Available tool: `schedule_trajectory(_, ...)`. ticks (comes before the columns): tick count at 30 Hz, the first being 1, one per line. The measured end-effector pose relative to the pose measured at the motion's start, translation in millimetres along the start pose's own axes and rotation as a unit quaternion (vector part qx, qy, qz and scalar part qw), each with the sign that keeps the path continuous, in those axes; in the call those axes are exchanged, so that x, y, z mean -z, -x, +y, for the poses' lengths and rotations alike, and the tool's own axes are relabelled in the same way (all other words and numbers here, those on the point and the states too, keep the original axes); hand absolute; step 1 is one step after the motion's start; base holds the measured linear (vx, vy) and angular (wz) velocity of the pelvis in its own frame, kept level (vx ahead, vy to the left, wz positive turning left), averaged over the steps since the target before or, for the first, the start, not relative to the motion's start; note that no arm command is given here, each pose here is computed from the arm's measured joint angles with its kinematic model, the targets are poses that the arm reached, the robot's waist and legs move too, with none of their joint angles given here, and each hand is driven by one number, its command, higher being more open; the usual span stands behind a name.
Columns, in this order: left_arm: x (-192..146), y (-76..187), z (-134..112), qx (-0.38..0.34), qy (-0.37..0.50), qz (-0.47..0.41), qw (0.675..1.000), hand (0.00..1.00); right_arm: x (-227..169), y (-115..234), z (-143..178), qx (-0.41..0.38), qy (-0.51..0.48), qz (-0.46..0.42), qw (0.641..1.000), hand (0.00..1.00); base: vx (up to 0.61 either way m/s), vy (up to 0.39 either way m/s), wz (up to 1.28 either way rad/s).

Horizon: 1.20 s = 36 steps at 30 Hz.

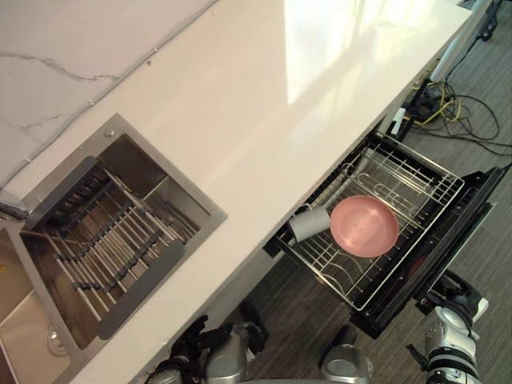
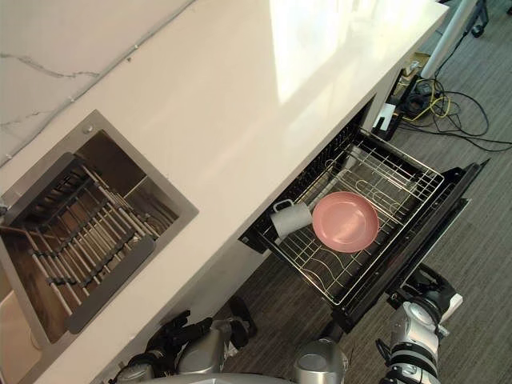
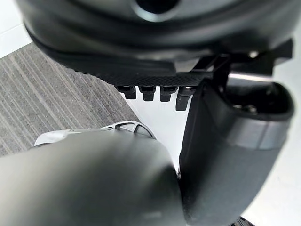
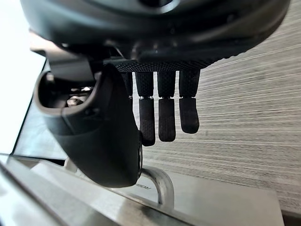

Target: Walk over to the sink, pick up the cup, carry it to the dishwasher, place the cup inside the dishwasher, then close the dishwasher door

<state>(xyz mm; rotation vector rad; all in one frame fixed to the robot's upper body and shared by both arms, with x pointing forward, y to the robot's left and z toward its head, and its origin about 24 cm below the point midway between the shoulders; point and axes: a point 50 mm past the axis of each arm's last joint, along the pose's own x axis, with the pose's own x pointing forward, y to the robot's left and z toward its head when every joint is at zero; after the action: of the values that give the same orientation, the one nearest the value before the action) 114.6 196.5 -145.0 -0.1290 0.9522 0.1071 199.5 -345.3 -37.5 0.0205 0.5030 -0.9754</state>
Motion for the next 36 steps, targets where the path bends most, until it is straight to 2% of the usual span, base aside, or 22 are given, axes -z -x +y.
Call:
schedule_trajectory(4, -1, 0, -3, -0.004, -0.008, -0.008, 1.000, 1.00, -19, 0, 21, -0.038, 0.063, -0.048, 0.996, 0.00, -0.04, 0.031, 0.29)
schedule_trajectory(9, -6, -1, -11, -0.001, -0.002, -0.021, 1.000, 1.00, -62, 2, 77, -0.105, 0.103, -0.095, 0.985, 0.00, -0.05, 0.007, 0.38)
schedule_trajectory(11, -7, -2, -20, 0.011, 0.004, -0.025, 1.000, 1.00, -96, 6, 102, -0.139, 0.131, -0.137, 0.972, 0.00, -0.06, -0.019, 0.38)
schedule_trajectory(12, -6, -2, -21, 0.013, 0.006, -0.025, 1.000, 1.00, -106, 10, 111, -0.160, 0.146, -0.155, 0.964, 1.00, -0.05, -0.042, 0.29)
schedule_trajectory(13, -6, -2, -25, 0.017, 0.009, -0.026, 0.999, 1.00, -126, 19, 129, -0.170, 0.168, -0.188, 0.953, 1.00, -0.01, -0.041, 0.19)
schedule_trajectory(18, -3, -2, -27, 0.030, 0.019, -0.017, 0.999, 1.00, -131, 14, 124, -0.175, 0.227, -0.202, 0.936, 1.00, -0.04, -0.040, 0.06)
schedule_trajectory(21, -1, -2, -28, 0.036, 0.033, -0.014, 0.999, 1.00, -123, 14, 123, -0.182, 0.224, -0.202, 0.936, 1.00, -0.03, -0.038, -0.03)
schedule_trajectory(23, 2, -2, -28, 0.035, 0.044, -0.010, 0.998, 1.00, -104, 15, 114, -0.197, 0.199, -0.199, 0.939, 1.00, 0.00, -0.040, -0.05)
schedule_trajectory(25, 10, -1, -24, 0.027, 0.056, -0.001, 0.998, 1.00, -61, 20, 102, -0.214, 0.168, -0.176, 0.946, 1.00, 0.04, -0.044, 0.02)
schedule_trajectory(28, 16, 0, -15, 0.010, 0.073, 0.013, 0.997, 1.00, -17, 32, 98, -0.238, 0.132, -0.141, 0.952, 1.00, 0.02, -0.012, 0.01)
schedule_trajectory(30, 19, 1, -3, -0.010, 0.103, 0.022, 0.994, 1.00, 21, 38, 89, -0.231, 0.118, -0.081, 0.962, 1.00, 0.04, 0.022, 0.08)
schedule_trajectory(31, 20, 2, 6, -0.030, 0.129, 0.027, 0.991, 1.00, 53, 40, 72, -0.213, 0.106, -0.018, 0.971, 1.00, 0.14, 0.088, 0.39)
schedule_trajectory(32, 20, 3, 14, -0.062, 0.152, 0.032, 0.986, 1.00, 98, 46, 42, -0.183, 0.116, 0.070, 0.974, 1.00, 0.17, 0.109, 0.41)
schedule_trajectory(33, 21, 3, 15, -0.068, 0.157, 0.033, 0.985, 1.00, 107, 48, 35, -0.177, 0.117, 0.088, 0.973, 1.00, 0.19, 0.162, 0.47)
schedule_trajectory(35, 34, 7, 21, -0.120, 0.201, 0.062, 0.970, 1.00, 166, 75, -16, -0.141, 0.130, 0.215, 0.958, 1.00, 0.23, 0.224, 0.49)
schedule_trajectory(36, 39, 10, 24, -0.130, 0.208, 0.071, 0.967, 1.00, 178, 84, -24, -0.139, 0.134, 0.241, 0.951, 1.00, 0.29, 0.201, 0.67)
